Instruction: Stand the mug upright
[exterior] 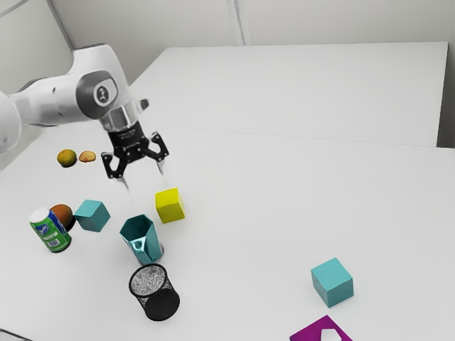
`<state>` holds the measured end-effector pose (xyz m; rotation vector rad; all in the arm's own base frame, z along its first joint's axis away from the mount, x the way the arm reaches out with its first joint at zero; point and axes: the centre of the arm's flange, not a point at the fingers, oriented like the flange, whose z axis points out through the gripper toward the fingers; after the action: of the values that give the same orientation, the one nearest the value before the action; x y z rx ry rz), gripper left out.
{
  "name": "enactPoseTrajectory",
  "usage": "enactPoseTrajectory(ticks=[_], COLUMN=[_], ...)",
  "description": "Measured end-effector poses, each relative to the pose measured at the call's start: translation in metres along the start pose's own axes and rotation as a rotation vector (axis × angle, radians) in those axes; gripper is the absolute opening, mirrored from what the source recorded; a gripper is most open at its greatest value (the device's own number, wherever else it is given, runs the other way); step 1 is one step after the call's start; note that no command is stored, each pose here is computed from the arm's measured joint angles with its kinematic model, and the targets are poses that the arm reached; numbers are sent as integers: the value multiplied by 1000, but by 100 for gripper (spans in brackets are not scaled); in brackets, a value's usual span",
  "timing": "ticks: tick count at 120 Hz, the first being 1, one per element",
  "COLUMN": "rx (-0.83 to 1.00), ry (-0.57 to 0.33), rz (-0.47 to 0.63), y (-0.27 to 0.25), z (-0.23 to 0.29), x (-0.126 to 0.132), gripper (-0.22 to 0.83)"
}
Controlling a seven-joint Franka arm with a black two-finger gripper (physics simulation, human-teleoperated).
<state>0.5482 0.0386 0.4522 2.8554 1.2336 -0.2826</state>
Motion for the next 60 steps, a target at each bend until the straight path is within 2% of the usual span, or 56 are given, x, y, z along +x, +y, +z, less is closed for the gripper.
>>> enactPoseTrajectory(ticks=[13,42,60], rx=[30,34,25], ry=[50,259,326], rz=[71,293,373], y=[-6,-23,-35], z=[-24,-126,-176], x=[1,8,8], gripper=[61,61,61])
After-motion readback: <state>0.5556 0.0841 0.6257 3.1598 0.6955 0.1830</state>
